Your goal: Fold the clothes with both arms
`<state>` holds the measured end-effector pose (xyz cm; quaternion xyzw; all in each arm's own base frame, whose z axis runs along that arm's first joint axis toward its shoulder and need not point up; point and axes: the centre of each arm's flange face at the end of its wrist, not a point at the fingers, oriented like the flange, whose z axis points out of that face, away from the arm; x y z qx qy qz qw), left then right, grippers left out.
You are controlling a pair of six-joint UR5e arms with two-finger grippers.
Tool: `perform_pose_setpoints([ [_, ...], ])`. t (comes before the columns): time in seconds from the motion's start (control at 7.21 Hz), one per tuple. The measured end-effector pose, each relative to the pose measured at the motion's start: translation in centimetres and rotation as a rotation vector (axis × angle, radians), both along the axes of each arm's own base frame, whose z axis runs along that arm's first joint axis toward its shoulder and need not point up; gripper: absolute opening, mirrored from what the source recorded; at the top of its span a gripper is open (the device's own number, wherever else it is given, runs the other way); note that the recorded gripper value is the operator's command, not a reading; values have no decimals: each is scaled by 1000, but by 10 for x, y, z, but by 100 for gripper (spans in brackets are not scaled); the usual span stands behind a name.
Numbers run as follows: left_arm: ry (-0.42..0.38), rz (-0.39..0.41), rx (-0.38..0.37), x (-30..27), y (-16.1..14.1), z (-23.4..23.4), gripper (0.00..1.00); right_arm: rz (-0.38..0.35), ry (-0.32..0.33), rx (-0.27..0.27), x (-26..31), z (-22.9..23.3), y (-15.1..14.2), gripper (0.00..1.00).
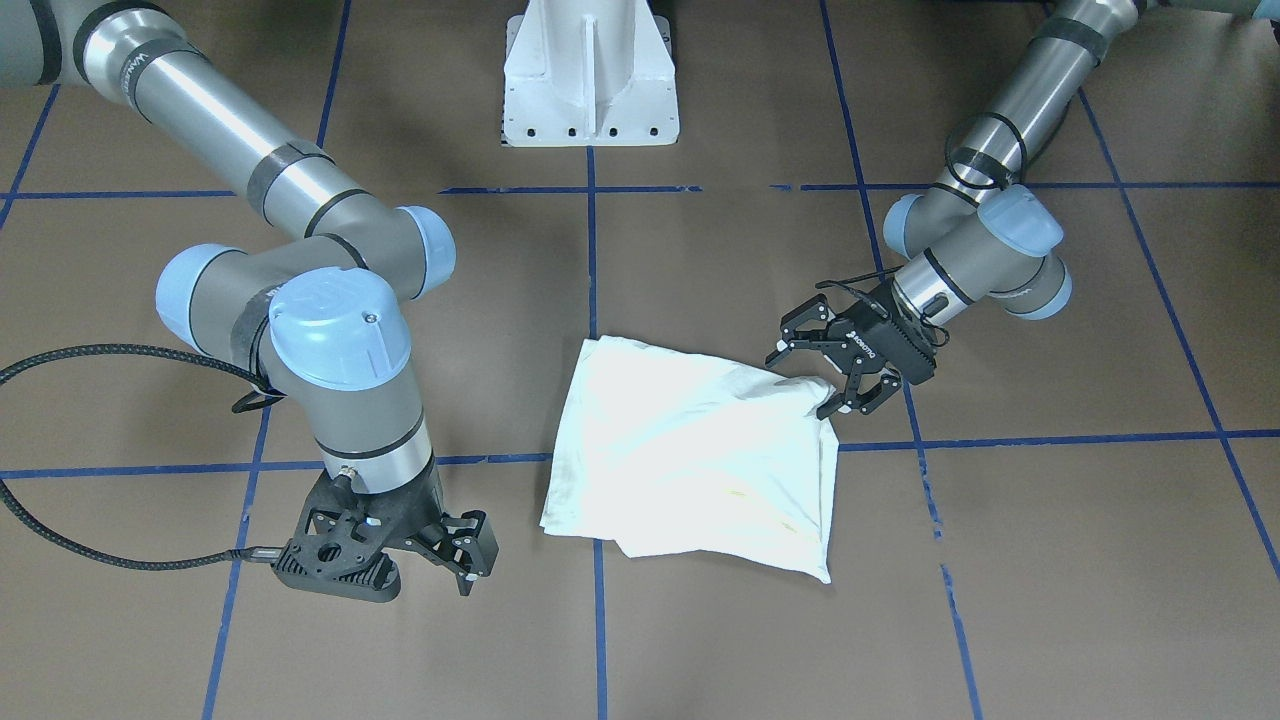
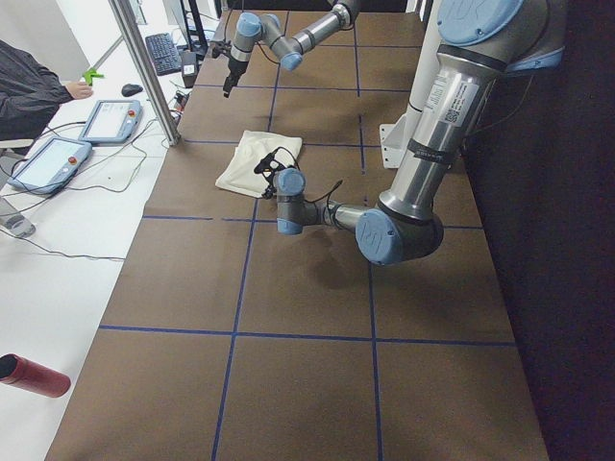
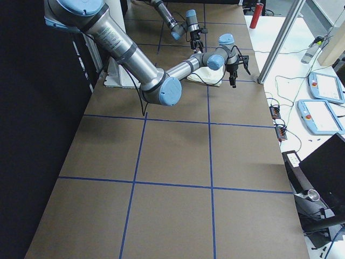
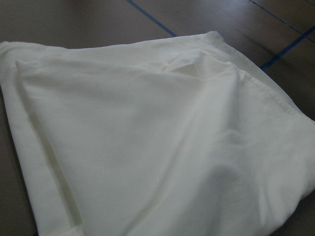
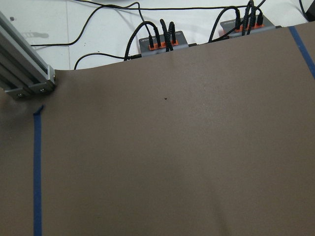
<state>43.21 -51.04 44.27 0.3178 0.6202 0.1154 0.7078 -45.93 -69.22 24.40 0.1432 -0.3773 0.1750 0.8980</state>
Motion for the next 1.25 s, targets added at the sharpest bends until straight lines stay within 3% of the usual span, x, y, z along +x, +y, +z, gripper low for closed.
perform_pose_setpoints([
  [0.42,-60,-29,-115,-62,-47,-18,100,-84,-19,0,28,5,0,100],
  [0.69,-136,-89,-151,-113,-76,-28,100,-191,37,17,85,20,2,100],
  [0.97,-312,-130,-88,-177,-90,-16,100,-309,98,56,181,65,9,100],
  [1.25,-510,-163,-6,-263,-101,25,100,-431,171,104,292,140,21,100],
])
